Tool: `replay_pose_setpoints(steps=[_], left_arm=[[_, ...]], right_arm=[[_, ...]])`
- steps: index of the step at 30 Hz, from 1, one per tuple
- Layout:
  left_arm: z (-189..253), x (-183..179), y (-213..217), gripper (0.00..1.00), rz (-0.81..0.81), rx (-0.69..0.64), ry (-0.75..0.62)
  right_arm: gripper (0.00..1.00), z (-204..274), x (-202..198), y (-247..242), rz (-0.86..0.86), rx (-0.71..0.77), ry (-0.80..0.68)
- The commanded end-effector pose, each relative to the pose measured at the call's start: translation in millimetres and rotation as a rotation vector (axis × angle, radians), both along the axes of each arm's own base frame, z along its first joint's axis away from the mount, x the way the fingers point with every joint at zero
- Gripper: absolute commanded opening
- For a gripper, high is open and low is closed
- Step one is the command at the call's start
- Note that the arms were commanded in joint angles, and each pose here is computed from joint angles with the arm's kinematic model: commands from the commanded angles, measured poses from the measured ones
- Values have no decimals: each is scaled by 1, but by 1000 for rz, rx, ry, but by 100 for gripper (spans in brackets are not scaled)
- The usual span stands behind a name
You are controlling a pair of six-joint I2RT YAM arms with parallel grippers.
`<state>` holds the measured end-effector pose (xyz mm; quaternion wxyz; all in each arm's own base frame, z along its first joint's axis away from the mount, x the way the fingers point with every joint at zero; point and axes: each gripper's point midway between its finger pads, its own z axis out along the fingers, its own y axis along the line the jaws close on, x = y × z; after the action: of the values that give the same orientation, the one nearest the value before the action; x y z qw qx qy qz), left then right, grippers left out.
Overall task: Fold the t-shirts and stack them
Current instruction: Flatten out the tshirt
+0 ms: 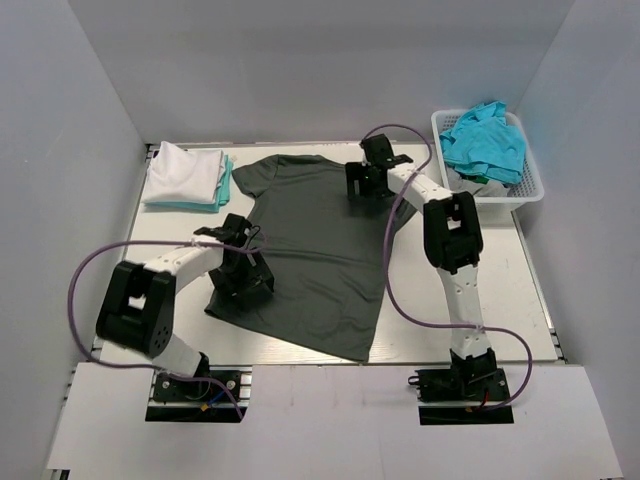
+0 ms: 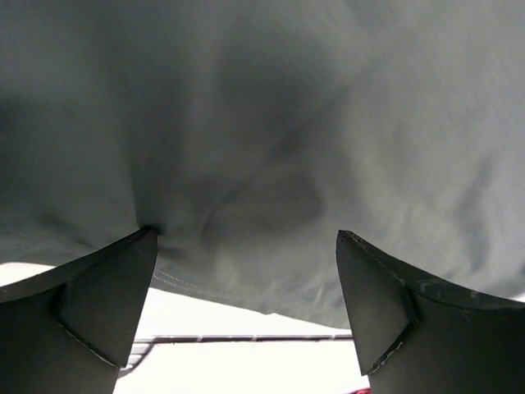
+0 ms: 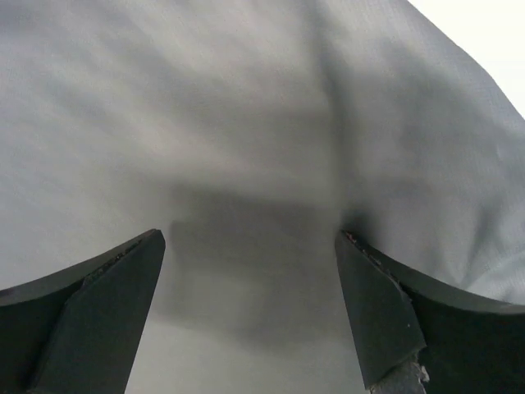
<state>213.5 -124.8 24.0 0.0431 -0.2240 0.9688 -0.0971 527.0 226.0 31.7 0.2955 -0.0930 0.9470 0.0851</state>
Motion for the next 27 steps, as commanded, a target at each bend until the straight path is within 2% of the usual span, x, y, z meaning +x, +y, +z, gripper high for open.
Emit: replay_pose_setpoints(steps=[1, 2, 3, 4, 6, 7, 9, 10, 12, 13, 15, 16, 17, 18, 19, 20, 21, 22, 25, 27], left_arm=[[-8, 6, 11, 100, 54, 99, 65], [-12, 9, 15, 100, 66, 115, 73], [-14, 14, 20, 100, 80, 137, 74], [-22, 8, 27, 100, 94, 178, 112], [-20, 27, 35, 100, 111, 231, 78], [-19, 32, 37, 100, 113, 250, 74], [-17, 53, 44, 100, 130, 295, 40], [-14, 67, 43, 100, 136, 301, 7], [-26, 83, 51, 100, 155, 327, 7], [-24, 101, 49, 100, 145, 331, -25], [-29, 122, 53, 100, 128, 338, -18], [-29, 155, 48, 100, 110, 344, -48], [-27, 173, 52, 100, 104, 363, -63], [-22, 179, 63, 100, 106, 438, -42], [3, 219, 59, 100, 119, 444, -131], [-6, 229, 61, 100, 99, 472, -117], [-1, 242, 63, 100, 92, 471, -135], [18, 271, 52, 100, 74, 424, -219], [37, 300, 35, 100, 7, 318, -292], [38, 295, 27, 100, -31, 298, -295]], right_arm=[[90, 4, -19, -21, -20, 11, 47], [90, 12, -20, -22, -29, 24, 33], [90, -12, -38, -32, -39, 4, 94], [90, -13, -44, -35, -43, 6, 102], [90, -12, -63, -40, -50, 14, 123], [90, -35, -92, -51, -50, -20, 200], [90, -16, -100, -52, -52, 9, 155], [90, -29, -133, -64, -58, -11, 214], [90, -16, -147, -65, -83, 17, 195], [90, -23, -175, -75, -92, 6, 233], [90, -6, -199, -71, -63, 69, 218], [90, -14, -219, -71, -58, 86, 261], [90, -13, -227, -69, -60, 102, 270], [90, -5, -241, -68, -51, 137, 266], [90, -4, -249, -67, -51, 152, 279], [90, -14, -270, -70, -74, 152, 330], [90, -5, -275, -66, -60, 184, 321], [90, 1, -281, -65, -52, 199, 311], [90, 17, -302, -54, 70, 236, 286], [90, 24, -300, -54, 116, 212, 261]])
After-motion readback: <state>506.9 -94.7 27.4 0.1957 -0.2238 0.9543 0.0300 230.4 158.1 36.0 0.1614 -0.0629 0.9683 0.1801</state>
